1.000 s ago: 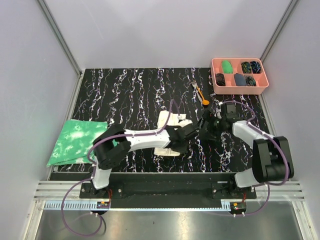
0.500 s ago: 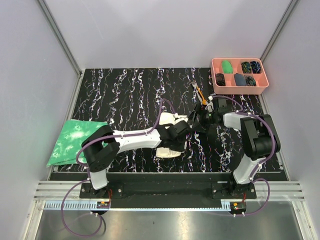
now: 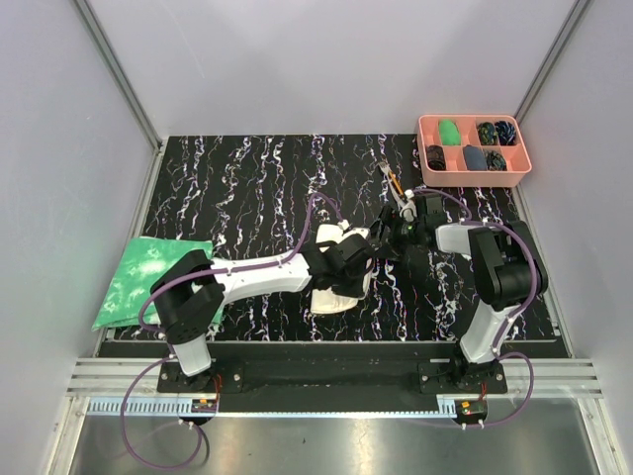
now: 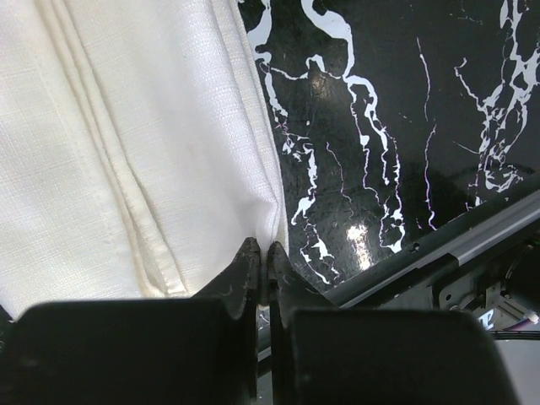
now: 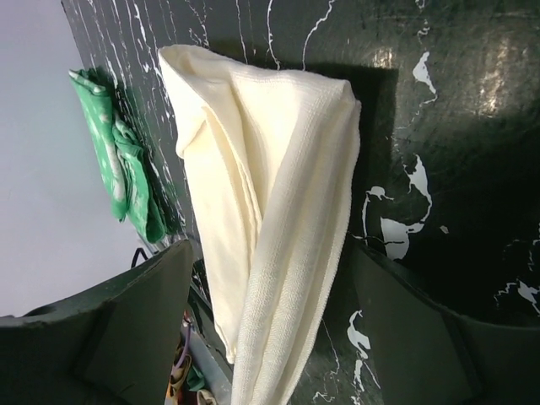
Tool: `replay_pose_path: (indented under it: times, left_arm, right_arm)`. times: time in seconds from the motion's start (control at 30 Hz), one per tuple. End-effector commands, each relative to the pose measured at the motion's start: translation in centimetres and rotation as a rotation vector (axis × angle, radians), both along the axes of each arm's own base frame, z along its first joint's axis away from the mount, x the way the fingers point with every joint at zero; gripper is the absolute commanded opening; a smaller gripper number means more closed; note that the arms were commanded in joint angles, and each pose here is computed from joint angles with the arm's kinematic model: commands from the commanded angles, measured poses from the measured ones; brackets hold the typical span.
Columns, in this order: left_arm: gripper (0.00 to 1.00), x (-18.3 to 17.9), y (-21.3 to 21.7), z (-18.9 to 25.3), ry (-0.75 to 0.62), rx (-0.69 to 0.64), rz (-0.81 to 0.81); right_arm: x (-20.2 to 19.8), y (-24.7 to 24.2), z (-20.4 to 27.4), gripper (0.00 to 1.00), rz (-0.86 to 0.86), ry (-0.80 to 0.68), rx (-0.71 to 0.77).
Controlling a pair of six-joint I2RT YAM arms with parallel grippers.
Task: Fold the napkin into a case and place the utensils inside
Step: Pass from the left arm to the right
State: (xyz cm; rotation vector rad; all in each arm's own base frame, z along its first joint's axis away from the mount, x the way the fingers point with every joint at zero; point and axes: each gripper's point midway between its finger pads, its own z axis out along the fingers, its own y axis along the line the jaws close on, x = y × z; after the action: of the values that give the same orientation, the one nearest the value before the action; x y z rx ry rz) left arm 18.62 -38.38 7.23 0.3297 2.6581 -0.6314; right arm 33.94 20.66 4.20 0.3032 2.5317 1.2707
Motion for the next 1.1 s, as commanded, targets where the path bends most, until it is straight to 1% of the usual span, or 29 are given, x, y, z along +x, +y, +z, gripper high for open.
replay_pose_path:
  times: [0.0,0.17,0.2,0.27,0.37,0.4,0.43,0.47,0.6,0.63,0.7,0.73,0.8,0.9,1.0,1.03,1.07]
  left_arm:
    - [0.00,0.1,-1.0,2.7,-0.021,-0.096,-0.007]
    - [0.00,-0.2,-1.0,2.4,-0.010,-0.093,-0.013]
    - [0.00,-0.2,-1.0,2.3,-0.007,-0.091,-0.014]
    - [0.00,-0.4,-0.9,2.1,-0.002,-0.089,-0.016]
    - [0.00,-0.7,-1.1,1.6,0.016,-0.097,-0.029]
    - [0.00,-0.8,-1.2,1.5,0.019,-0.102,-0.029]
    - [0.00,-1.0,-1.2,1.3,0.031,-0.105,-0.034]
    - [0.00,-1.1,-1.4,1.1,0.039,-0.110,-0.037]
    - [0.00,-1.5,-2.3,1.1,0.057,-0.156,-0.059]
    - [0.00,-1.8,-2.3,0.9,0.068,-0.161,-0.068]
    - [0.06,-1.8,-2.6,0.9,0.067,-0.176,-0.078]
    - [0.08,-2.0,-2.7,0.9,0.071,-0.183,-0.089]
    - [0.13,-1.9,-2.8,1.2,0.064,-0.197,-0.094]
    - [0.11,-1.9,-2.8,0.9,0.073,-0.200,-0.095]
    - [0.14,-2.4,-3.1,0.6,0.098,-0.211,-0.113]
    - [0.10,-2.5,-3.0,0.3,0.106,-0.209,-0.111]
    - [0.07,-2.5,-2.9,0.1,0.107,-0.208,-0.110]
  right_arm:
    - [0.6,0.2,-1.4,0.85,0.010,-0.011,-0.026]
    - [1.9,0.3,-1.4,0.81,-0.003,-0.041,-0.020]
    - [2.3,0.3,-1.4,0.76,-0.007,-0.047,-0.025]
    - [2.9,0.2,-1.3,0.73,-0.015,-0.056,-0.035]
    - [3.7,0.4,-1.1,0.61,-0.014,-0.070,-0.030]
    - [4.0,0.5,-1.0,0.56,-0.010,-0.071,-0.026]
    - [4.2,0.5,-1.0,0.43,-0.008,-0.074,-0.026]
    - [4.4,0.5,-0.9,0.36,-0.011,-0.078,-0.025]
    - [5.0,0.7,-0.4,0.13,-0.009,-0.092,-0.023]
    - [4.9,0.7,-0.3,0.06,-0.004,-0.087,-0.022]
    - [4.8,0.9,-0.2,0.03,0.004,-0.084,-0.011]
    - [4.7,0.9,-0.2,0.00,0.005,-0.083,-0.011]
    - [4.6,0.7,-0.3,0.00,0.001,-0.086,-0.022]
    - [4.7,0.8,0.0,0.00,0.000,-0.089,-0.017]
    - [5.0,0.8,0.4,0.00,-0.001,-0.092,-0.015]
    - [4.9,0.7,0.3,0.00,-0.004,-0.079,-0.021]
    - [5.2,0.7,0.6,0.00,-0.006,-0.084,-0.027]
